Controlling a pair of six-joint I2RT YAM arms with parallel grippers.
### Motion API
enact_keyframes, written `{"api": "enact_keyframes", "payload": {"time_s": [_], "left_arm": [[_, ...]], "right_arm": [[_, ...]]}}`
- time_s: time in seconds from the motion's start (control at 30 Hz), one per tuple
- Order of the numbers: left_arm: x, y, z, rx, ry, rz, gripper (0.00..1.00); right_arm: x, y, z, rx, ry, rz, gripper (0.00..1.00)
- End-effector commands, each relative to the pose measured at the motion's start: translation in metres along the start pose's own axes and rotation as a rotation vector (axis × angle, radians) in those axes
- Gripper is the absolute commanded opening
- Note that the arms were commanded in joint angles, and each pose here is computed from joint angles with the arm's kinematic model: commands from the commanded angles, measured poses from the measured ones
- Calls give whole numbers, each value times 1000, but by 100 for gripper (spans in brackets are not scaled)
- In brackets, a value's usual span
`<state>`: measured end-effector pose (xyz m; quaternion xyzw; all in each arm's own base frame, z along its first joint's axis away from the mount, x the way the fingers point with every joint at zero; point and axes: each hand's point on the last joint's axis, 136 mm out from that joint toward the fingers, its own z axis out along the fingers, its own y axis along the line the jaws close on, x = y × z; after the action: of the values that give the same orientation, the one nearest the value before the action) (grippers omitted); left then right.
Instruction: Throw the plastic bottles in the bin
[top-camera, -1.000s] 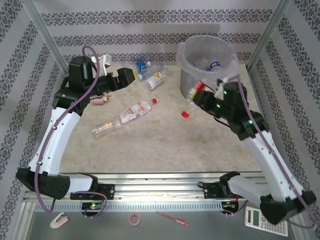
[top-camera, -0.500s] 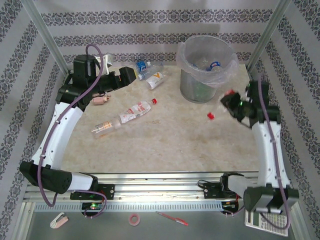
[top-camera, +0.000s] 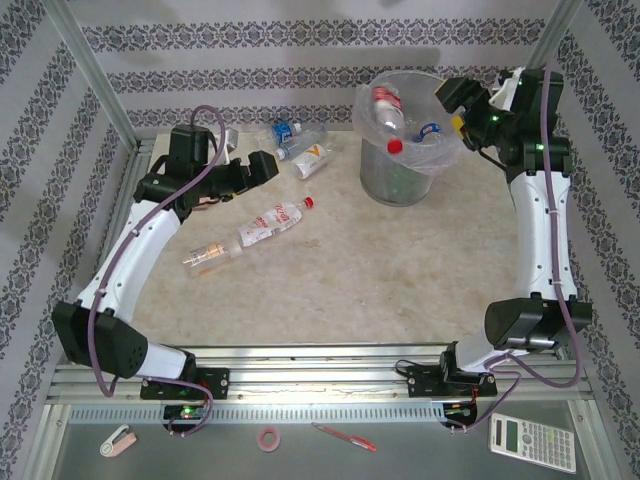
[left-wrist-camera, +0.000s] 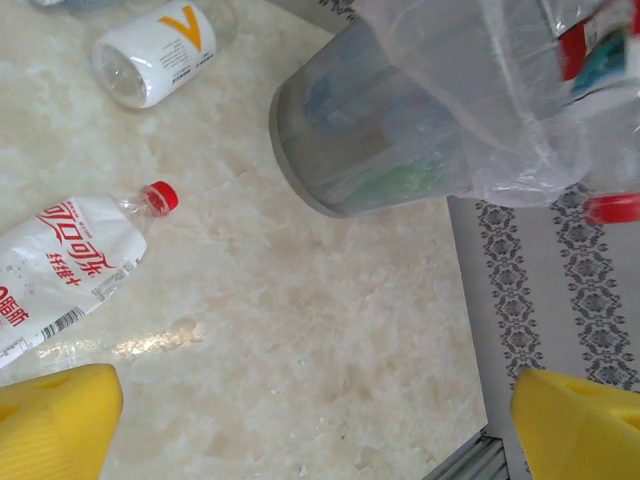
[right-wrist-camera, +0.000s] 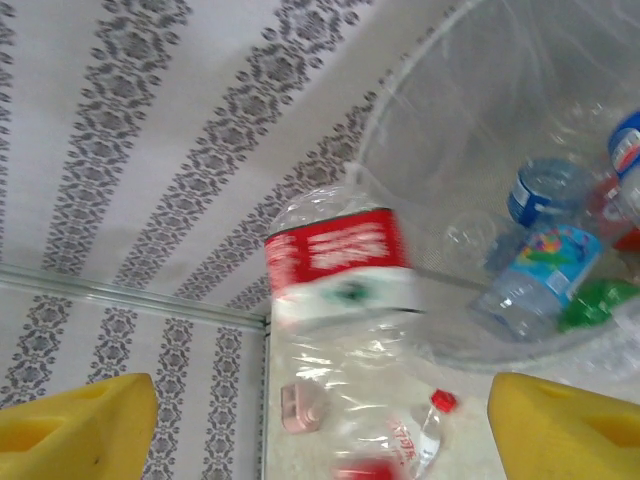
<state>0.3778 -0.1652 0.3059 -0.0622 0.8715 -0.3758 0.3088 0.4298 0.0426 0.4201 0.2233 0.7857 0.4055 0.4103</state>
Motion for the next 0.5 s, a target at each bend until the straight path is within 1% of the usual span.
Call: {"api": "enact_keyframes", "payload": {"time_s": [0.0,0.07,0.13,0.17,0.23,0.27,0.3,0.37,0.4,0.47], "left_arm": [[3,0,16,7,18,23,100],[10,6,23,-17,41,27,100],[17,11,33,-21,90,1,100],[23,12,40,-17,121,-12,100],[34,6,57,-2,172,7,100],[41,3,67,1,190,27,100],[47,3,81,9,205,18,100],[56,4,107,58,244,-53,100],[58,13,116,26,248,-83,100],[57,22,118,-33,218,-66,100]], "right_arm": [[13,16,-28,-47,-7,-38,86],[23,14,-38,-36,-1,-48,86],[30,7,-46,-7,-4,-51,86],[35,3,-47,1,5,-42,87],[45,-6,-46,14,37,-21,87],[50,-11,-45,25,44,-13,88],[54,-16,-45,32,45,-4,88],[62,-22,-44,33,54,12,88],[69,-23,-43,30,77,10,88],[88,-29,-42,56,137,-5,88]]}}
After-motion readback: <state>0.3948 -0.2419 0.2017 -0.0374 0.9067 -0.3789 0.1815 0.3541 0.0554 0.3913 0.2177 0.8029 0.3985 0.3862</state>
